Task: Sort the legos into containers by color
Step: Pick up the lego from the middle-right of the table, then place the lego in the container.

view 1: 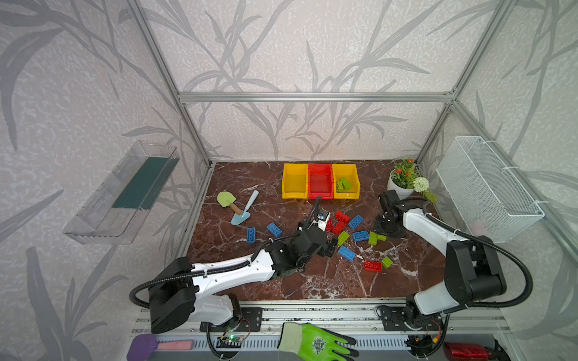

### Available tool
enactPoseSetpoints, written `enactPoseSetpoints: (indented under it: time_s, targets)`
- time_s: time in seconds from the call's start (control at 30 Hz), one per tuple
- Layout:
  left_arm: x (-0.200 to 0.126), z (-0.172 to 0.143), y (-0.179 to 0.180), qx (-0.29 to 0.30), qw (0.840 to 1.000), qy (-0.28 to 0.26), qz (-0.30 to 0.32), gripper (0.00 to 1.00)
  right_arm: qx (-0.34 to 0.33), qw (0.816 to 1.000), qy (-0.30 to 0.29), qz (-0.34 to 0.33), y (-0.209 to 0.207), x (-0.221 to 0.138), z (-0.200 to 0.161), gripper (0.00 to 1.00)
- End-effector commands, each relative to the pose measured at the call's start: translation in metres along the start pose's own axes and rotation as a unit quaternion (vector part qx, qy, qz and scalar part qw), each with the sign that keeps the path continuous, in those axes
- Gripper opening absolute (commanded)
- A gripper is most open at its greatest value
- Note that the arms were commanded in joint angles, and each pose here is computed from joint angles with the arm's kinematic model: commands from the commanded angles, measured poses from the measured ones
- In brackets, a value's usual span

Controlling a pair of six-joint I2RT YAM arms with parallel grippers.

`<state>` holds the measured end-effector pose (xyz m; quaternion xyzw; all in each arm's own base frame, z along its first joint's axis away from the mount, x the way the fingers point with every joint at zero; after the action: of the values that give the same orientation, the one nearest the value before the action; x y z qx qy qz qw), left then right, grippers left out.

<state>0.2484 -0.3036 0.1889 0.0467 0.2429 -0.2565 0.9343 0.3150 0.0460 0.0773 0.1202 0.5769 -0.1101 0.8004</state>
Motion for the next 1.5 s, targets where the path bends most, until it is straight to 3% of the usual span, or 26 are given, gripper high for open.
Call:
enactPoseSetpoints:
  time_s: [0.0, 0.23, 0.47, 0.73, 0.87, 0.97, 1.07, 1.3, 1.47]
  targets:
    - [0.002, 0.005, 0.015, -0.023, 1.0, 0.0, 0.013, 0.99, -0.02, 0.998, -0.03, 0.049, 0.026, -0.031, 0.024, 0.22]
    - [0.009, 0.018, 0.052, -0.065, 0.997, 0.006, 0.046, 0.99, -0.059, 0.99, -0.074, 0.109, 0.096, -0.05, 0.09, 0.22]
    - [0.014, 0.024, 0.074, -0.073, 0.994, 0.015, 0.081, 0.99, -0.089, 0.984, -0.075, 0.131, 0.153, -0.025, 0.146, 0.22]
    - [0.016, 0.025, 0.084, -0.067, 0.992, 0.034, 0.105, 0.99, -0.108, 0.982, -0.078, 0.132, 0.187, 0.015, 0.185, 0.22]
    - [0.016, 0.025, 0.086, -0.069, 0.991, 0.036, 0.112, 0.99, -0.115, 0.983, -0.072, 0.127, 0.195, 0.029, 0.196, 0.3]
    - [0.016, 0.024, 0.088, -0.072, 0.99, 0.039, 0.114, 0.99, -0.116, 0.983, -0.072, 0.119, 0.197, 0.032, 0.202, 0.47]
    - [0.014, 0.023, 0.089, -0.075, 0.99, 0.039, 0.116, 0.99, -0.115, 0.983, -0.079, 0.117, 0.196, 0.021, 0.206, 0.57]
    - [0.002, 0.024, 0.085, -0.093, 0.991, 0.023, 0.092, 0.99, -0.117, 0.983, -0.09, 0.108, 0.176, -0.015, 0.183, 0.59]
    - [-0.009, 0.021, 0.073, -0.107, 0.993, 0.015, 0.05, 0.99, -0.099, 0.987, -0.087, 0.091, 0.132, -0.028, 0.131, 0.58]
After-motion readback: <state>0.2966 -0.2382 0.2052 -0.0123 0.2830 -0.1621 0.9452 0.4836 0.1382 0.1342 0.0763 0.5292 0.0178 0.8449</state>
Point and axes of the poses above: each gripper's point midway between its finger pads, its own x axis out along the fingers, its own y axis along the line the jaws close on, z = x × y, the point moved 1 cm from there along -x, back along the fingers, and after that the axes turned 1 degree about x, right-handed, at the moved point
